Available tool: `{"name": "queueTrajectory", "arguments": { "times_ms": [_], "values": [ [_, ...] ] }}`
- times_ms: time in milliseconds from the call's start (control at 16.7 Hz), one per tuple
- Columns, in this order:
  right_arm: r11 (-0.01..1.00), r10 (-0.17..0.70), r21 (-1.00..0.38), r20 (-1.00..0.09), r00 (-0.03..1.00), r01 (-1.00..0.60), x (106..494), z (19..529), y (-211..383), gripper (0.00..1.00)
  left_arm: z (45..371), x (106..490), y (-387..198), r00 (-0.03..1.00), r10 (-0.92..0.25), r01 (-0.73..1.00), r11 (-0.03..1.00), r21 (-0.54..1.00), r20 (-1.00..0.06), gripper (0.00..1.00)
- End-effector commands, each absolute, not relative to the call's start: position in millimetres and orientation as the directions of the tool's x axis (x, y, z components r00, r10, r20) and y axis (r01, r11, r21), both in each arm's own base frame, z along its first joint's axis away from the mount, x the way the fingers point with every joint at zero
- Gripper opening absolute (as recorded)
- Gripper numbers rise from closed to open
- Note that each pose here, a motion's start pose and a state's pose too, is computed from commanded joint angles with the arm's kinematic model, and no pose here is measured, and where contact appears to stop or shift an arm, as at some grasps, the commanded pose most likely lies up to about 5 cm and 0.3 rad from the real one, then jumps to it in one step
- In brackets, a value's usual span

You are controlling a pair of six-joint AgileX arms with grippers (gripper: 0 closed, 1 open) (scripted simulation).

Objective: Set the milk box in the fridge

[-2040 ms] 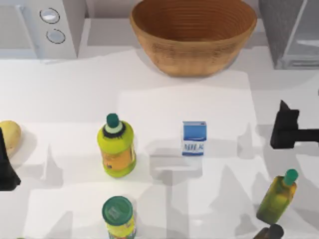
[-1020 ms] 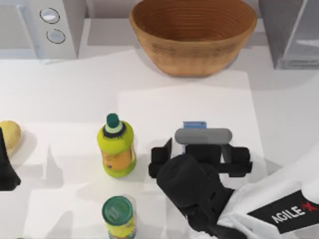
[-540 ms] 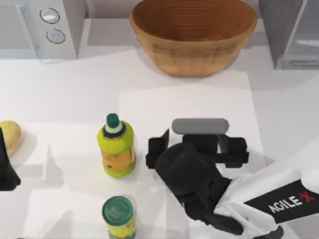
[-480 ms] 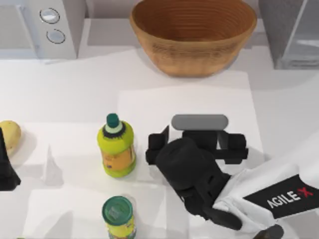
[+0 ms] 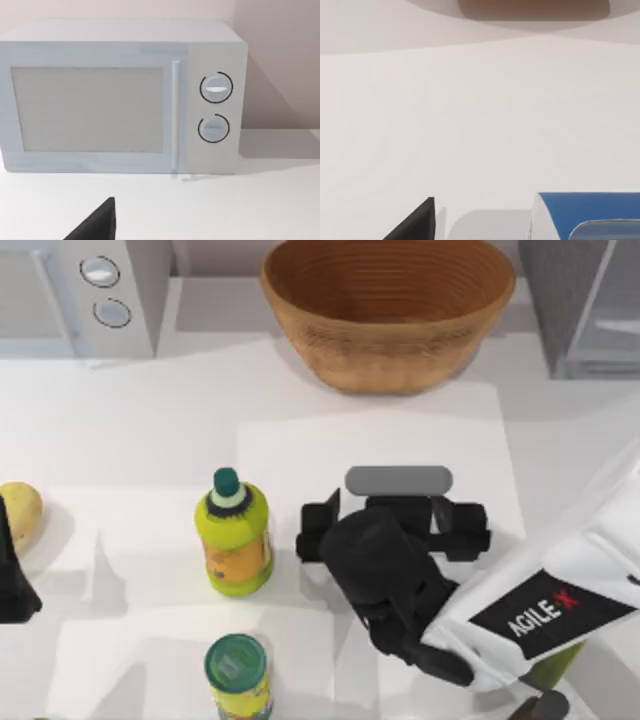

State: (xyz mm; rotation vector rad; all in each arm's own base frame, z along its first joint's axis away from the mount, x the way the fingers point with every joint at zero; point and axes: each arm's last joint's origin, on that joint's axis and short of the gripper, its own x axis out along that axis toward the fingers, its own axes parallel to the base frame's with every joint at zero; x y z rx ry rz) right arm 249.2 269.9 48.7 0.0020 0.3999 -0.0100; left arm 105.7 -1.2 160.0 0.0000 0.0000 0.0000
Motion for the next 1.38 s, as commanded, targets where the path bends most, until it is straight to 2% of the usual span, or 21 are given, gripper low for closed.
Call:
{"name": "queueTrajectory", "arguments": {
  "times_ms": [240,1020,1380],
  "values": [
    [1.000,-0.009,0.000,-0.389,0.921,0.010,249.0,48.3,269.9,1.00,160.0,105.7,-1.2,1.000,0.000,0.000,1.000,0.000,0.000,1.00],
    [1.000,-0.009,0.000,-0.389,0.921,0.010,249.0,48.3,269.9,0.02,160.0,105.7,-1.2,1.000,0.000,0.000,1.000,0.000,0.000,1.00],
    [1.000,-0.009,0.000,-0.389,0.921,0.010,249.0,48.3,269.9,0.00,160.0,105.7,-1.2,1.000,0.000,0.000,1.000,0.000,0.000,1.00]
  ]
}}
